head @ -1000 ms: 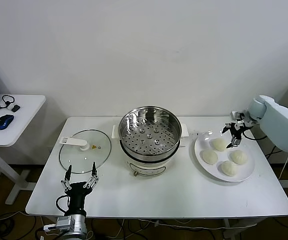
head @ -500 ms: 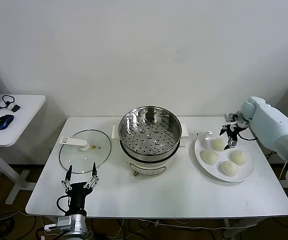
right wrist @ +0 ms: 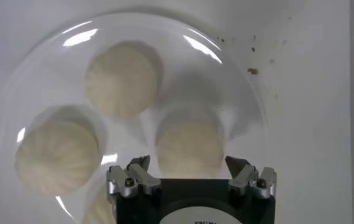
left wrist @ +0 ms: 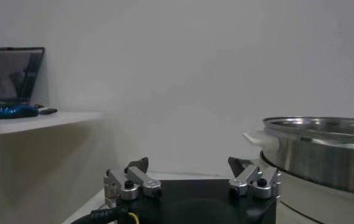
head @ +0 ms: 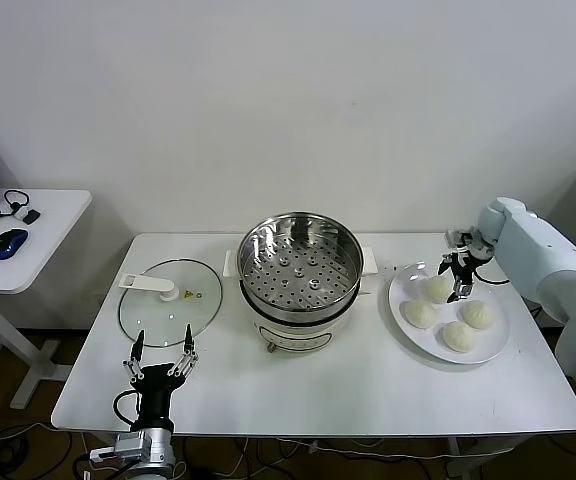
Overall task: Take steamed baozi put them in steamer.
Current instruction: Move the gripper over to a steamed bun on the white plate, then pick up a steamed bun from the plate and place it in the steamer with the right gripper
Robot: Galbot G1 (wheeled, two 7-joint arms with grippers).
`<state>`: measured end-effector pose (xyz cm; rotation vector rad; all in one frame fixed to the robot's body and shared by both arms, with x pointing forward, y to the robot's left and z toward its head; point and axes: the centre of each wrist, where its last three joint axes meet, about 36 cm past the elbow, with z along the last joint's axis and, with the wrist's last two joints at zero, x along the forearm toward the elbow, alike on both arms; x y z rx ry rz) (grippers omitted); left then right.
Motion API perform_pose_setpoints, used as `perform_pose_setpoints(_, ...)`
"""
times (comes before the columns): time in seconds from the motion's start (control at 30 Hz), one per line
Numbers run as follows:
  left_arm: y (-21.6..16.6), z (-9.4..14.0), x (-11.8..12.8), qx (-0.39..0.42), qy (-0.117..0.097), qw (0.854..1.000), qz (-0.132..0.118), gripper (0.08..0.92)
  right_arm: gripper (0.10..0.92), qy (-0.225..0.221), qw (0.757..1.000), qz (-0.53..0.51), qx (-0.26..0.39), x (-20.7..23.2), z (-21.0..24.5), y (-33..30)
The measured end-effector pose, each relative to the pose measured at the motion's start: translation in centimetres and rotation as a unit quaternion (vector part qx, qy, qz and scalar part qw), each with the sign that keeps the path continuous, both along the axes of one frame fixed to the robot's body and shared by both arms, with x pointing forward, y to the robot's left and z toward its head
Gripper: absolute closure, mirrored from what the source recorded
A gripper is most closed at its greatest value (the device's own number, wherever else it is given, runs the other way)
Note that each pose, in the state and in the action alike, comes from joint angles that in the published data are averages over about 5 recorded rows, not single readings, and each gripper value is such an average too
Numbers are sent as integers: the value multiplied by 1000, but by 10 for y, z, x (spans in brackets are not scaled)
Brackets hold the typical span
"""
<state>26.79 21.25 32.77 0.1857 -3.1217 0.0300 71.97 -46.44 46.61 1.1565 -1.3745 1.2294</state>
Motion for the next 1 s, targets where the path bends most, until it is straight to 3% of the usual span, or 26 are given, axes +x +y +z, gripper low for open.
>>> perform_pose_setpoints(0.5,1,-1,0,1,-1,1000,2,177,329,0,1000,-3,3,1,-5,4)
perform_pose_setpoints(1.0,2,1,0,2,-5,1000,3,177,402,-4,1000,9,-2,2,10,1)
